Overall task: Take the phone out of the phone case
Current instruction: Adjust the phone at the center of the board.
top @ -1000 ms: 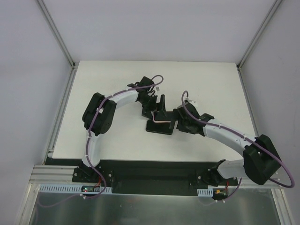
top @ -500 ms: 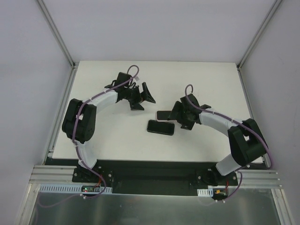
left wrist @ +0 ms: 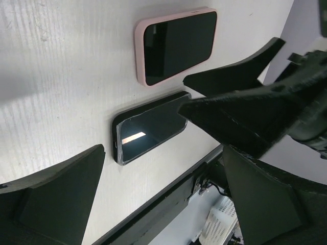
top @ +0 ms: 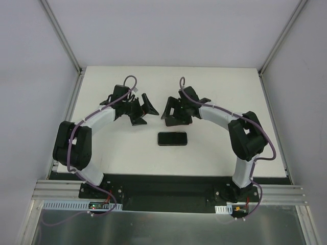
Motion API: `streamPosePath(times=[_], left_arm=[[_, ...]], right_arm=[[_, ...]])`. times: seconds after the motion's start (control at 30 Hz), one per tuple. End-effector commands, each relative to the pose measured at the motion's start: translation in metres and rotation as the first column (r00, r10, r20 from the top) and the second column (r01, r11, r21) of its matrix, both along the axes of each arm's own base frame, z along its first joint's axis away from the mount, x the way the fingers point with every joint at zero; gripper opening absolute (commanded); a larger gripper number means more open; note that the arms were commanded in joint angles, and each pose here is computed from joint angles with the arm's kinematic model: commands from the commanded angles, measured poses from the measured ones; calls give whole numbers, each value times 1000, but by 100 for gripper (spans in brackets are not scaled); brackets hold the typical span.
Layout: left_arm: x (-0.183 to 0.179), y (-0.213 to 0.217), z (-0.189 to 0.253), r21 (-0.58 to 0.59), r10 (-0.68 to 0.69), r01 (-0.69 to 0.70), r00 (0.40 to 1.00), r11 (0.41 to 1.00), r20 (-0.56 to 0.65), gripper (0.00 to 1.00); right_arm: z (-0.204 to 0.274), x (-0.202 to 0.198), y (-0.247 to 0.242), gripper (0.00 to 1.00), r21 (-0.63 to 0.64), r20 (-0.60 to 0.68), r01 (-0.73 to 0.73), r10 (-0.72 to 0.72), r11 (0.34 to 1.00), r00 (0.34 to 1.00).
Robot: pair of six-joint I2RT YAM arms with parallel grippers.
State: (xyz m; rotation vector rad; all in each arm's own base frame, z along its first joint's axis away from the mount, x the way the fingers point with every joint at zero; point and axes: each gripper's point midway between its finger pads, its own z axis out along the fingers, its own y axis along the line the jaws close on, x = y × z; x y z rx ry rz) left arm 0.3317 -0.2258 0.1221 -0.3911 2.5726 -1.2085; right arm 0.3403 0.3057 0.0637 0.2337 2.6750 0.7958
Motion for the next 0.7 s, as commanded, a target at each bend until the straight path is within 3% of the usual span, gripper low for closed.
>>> streamPosePath(times=[0.0,0.1,0.17,0.23,0.27,0.3,0.33,0.37,0.47,0.57,0.67], left_arm=[[-3,8,15,-13,12,-11,998,1000,56,99],[-6,13,19,-8,18,-18,997,1000,69,99],[-8,17,20,-4,28,-27,997,1000,78,99],[-10,26,23,-1,48,-48,995,999,84,99],[-10,31,23,0,58,-59,995,998,85,99],[-11,35,28,-3,69,-69,993,998,98,99],[-13,39,26,-4,78,-78,993,997,93,99],[-11,44,28,-10,87,-86,991,996,98,99],[-13,51,34,8,76,-78,991,997,108,99],[-14,52,40,21,70,-74,989,997,127,99],[-16,52,42,21,67,-70,990,997,127,99]], right_arm=[[39,-8,5,96,-59,110,-264,269,963,957],[33,-21,-46,96,-323,88,-343,388,882,917],[30,-17,-75,96,-485,87,-395,493,780,866],[24,-15,-105,96,-621,23,-416,545,665,838],[23,-10,-119,95,-692,-11,-438,599,573,801],[15,-11,-128,87,-719,-67,-479,637,503,768],[13,-8,-136,86,-755,-92,-478,650,448,754],[9,-6,-149,87,-813,-149,-482,683,327,715],[-4,-1,-147,89,-844,-170,-488,751,223,638],[-11,2,-129,92,-821,-110,-510,806,255,581],[-15,4,-113,98,-811,-69,-532,865,241,497]])
